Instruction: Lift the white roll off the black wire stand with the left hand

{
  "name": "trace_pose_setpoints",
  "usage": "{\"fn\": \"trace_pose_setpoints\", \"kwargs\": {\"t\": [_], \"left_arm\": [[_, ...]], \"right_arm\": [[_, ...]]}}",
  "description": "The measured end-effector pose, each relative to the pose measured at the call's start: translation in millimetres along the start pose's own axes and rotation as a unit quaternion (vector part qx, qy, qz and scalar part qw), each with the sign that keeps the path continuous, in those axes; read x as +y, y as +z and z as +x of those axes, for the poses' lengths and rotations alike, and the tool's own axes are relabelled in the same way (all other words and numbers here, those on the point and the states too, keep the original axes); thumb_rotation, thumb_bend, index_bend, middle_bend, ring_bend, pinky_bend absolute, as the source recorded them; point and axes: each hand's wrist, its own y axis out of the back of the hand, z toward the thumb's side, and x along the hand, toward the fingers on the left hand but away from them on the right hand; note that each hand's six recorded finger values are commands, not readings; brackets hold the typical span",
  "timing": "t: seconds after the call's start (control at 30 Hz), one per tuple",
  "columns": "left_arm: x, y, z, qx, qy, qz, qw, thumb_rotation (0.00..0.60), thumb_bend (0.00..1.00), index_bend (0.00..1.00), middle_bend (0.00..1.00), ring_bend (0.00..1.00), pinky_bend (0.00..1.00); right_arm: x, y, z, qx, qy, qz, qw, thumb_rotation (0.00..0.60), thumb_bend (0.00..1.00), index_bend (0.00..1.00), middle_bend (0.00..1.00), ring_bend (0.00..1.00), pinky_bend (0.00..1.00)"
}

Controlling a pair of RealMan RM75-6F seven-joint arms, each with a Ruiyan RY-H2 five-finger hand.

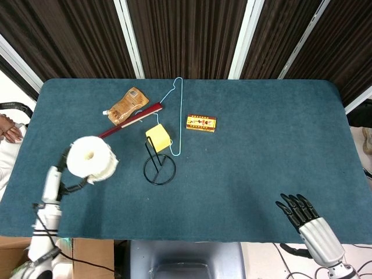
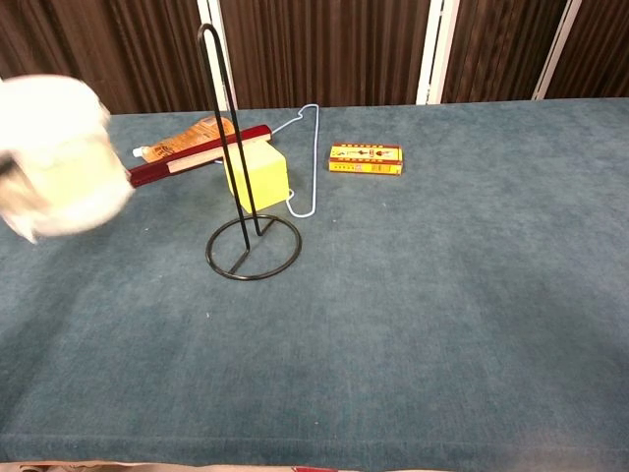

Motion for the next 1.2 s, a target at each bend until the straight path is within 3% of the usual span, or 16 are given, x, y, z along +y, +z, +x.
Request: {"fn": "trace_pose_setpoints", "kwargs": {"t": [0.1, 0.13, 0.2, 0.27, 0.33, 0.4, 0.57, 0.87, 1.0, 1.2], "left_arm": [[-39, -12, -13, 0.003, -0.035, -0.003, 0.9994, 0.6, 0.6, 0.8, 0.77, 0.55, 0.33], [-51, -12, -17, 0.002, -0.048, -0.005, 0.9988, 0.6, 0.58, 0.74, 0.7, 0.49, 0.3], [-70, -13, -22, -0.001, -0.072, -0.006, 0.9974, 0.6, 0.53, 0.54, 0.51, 0.33, 0.2], [-79, -14, -20, -0.005, -0.084, 0.0, 0.9965, 0.6, 0.5, 0.22, 0.23, 0.08, 0.08], [-86, -15, -19, -0.007, -0.094, 0.002, 0.9956, 0.6, 0.5, 0.08, 0.08, 0.0, 0.02], [-89, -14, -18, -0.008, -0.104, -0.005, 0.9946, 0.6, 0.49, 0.01, 0.01, 0.0, 0.0], [-77, -7, -16, -0.023, -0.105, 0.0, 0.9942, 0.6, 0.39, 0.0, 0.0, 0.0, 0.0], [-11, 0, -32, -0.048, -0.079, 0.072, 0.993, 0.6, 0.4, 0.0, 0.0, 0.0, 0.0], [24, 7, -65, -0.082, -0.083, 0.141, 0.9832, 0.6, 0.42, 0.0, 0.0, 0.0, 0.0], [52, 5, -114, -0.099, -0.09, 0.23, 0.9639, 0.6, 0.44, 0.0, 0.0, 0.0, 0.0]], "right_arm": [[-1, -1, -1, -0.002, 0.002, -0.001, 1.0, 0.6, 0.06, 0.0, 0.0, 0.0, 0.0], [-1, -1, -2, -0.002, 0.003, 0.0, 1.0, 0.6, 0.06, 0.0, 0.0, 0.0, 0.0], [-3, 0, -3, -0.001, 0.007, 0.003, 1.0, 0.6, 0.06, 0.0, 0.0, 0.0, 0.0], [-4, 1, -3, 0.002, 0.009, 0.004, 1.0, 0.6, 0.06, 0.0, 0.0, 0.0, 0.0], [-4, 2, -2, 0.005, 0.009, 0.006, 0.9999, 0.6, 0.06, 0.0, 0.0, 0.0, 0.0], [-5, 3, -1, 0.008, 0.011, 0.008, 0.9999, 0.6, 0.06, 0.0, 0.0, 0.0, 0.0], [-5, 4, 0, 0.009, 0.011, 0.01, 0.9999, 0.6, 0.06, 0.0, 0.0, 0.0, 0.0], [-7, 5, 1, 0.009, 0.011, 0.014, 0.9998, 0.6, 0.06, 0.0, 0.0, 0.0, 0.0], [-5, 4, 1, 0.005, 0.006, 0.013, 0.9999, 0.6, 0.06, 0.0, 0.0, 0.0, 0.0], [-6, 4, 1, 0.002, 0.004, 0.019, 0.9998, 0.6, 0.06, 0.0, 0.0, 0.0, 0.0]]}}
